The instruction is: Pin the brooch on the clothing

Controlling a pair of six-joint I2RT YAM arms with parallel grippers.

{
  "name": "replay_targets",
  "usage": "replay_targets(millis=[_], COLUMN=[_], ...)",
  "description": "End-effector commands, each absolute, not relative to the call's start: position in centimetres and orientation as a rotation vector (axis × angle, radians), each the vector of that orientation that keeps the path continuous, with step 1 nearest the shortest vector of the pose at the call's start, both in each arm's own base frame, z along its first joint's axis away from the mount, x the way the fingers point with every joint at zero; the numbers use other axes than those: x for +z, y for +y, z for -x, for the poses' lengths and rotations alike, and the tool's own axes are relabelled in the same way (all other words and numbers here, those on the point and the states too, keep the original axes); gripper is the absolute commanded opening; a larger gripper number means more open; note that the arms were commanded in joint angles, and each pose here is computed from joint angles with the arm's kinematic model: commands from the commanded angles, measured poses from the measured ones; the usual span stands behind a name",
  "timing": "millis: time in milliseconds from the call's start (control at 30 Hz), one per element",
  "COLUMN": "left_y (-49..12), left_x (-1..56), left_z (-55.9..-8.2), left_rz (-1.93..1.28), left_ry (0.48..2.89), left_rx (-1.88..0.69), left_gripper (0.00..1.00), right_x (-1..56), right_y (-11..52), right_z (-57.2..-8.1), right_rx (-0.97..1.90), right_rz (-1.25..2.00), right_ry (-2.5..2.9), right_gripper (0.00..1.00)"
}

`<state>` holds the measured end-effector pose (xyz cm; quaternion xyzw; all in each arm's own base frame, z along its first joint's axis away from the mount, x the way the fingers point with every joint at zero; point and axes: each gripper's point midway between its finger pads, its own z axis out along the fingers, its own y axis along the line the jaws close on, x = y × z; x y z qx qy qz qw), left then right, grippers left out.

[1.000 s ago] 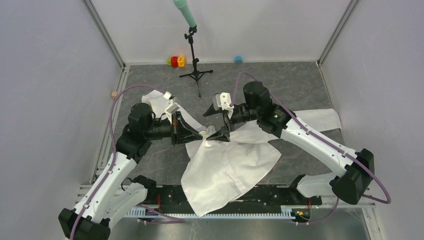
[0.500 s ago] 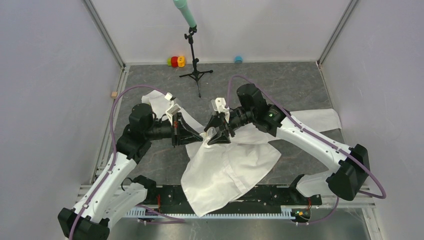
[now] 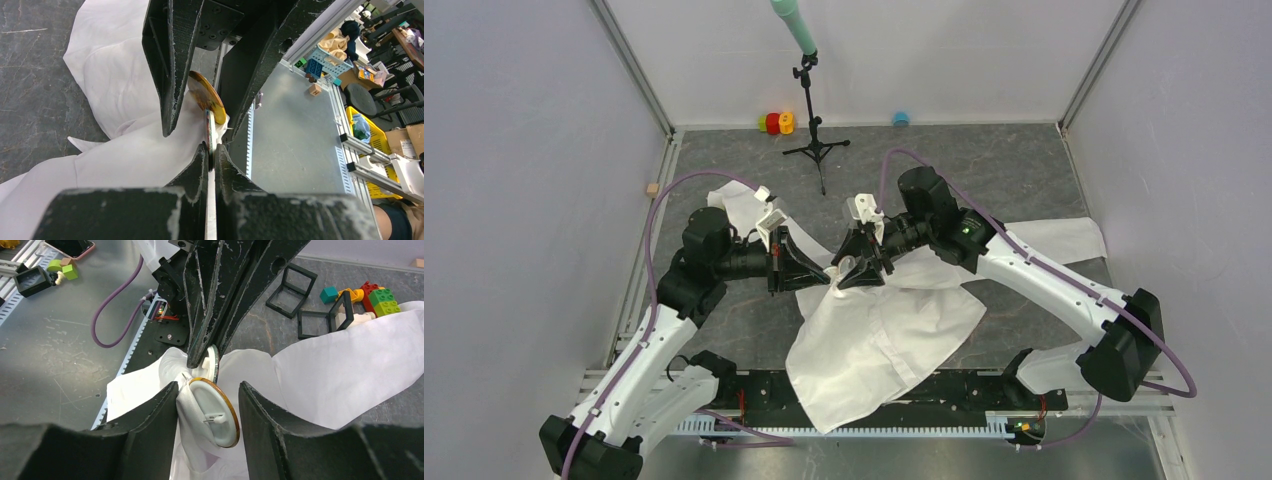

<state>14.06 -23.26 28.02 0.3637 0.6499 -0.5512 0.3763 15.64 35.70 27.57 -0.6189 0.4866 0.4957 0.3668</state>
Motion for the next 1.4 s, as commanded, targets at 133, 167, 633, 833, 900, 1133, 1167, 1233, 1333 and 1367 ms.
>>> replay_targets(millis=[133,167,633,833,900,1133,1167,1233,1333,1367], left_y=[-23.3,-23.3,-23.9,-24.4,-24.5,-24.8,-24.8,-24.9,-25.0,-25.1], left_x=[28.8,28.8,28.2,27.7,27.6,27.2,27.2,27.2,27.1,27.0], left_z=[-13.0,-12.9,-12.7,-12.2,-12.2,-12.6,-12.5,-12.4,-12.3,-12.3], left_rz=[-1.019,-1.019,-1.035,-1.061,-1.063,-1.050,-1.054,-1.059,-1.066,-1.068], left_ry=[1.572,1.573,1.585,1.596,1.601,1.625,1.623,1.624,1.625,1.627], left_rx=[-1.415,-1.416,-1.410,-1.422,-1.424,-1.409,-1.413,-1.418,-1.425,-1.429], left_gripper=[0.02,0.02,0.02,0.02,0.02,0.02,0.02,0.02,0.02,0.02], right_x=[30.9,30.8,28.3,26.5,25.7,24.1,23.9,23.5,22.9,22.7], right_y=[36.0,36.1,37.7,38.4,38.6,39.3,39.3,39.5,39.7,39.8], right_z=[-16.0,-16.4,-20.2,-21.6,-22.1,-22.0,-22.1,-22.4,-22.9,-23.1], right_rx=[1.245,1.236,1.218,1.201,1.174,1.112,1.101,1.076,1.062,1.058], right_rz=[1.541,1.526,1.311,1.260,1.264,1.286,1.283,1.273,1.235,1.221], right_ry=[1.173,1.195,1.549,1.697,1.739,1.808,1.818,1.839,1.877,1.890], right_gripper=[0.38,0.33,0.00,0.00,0.00,0.00,0.00,0.00,0.00,0.00])
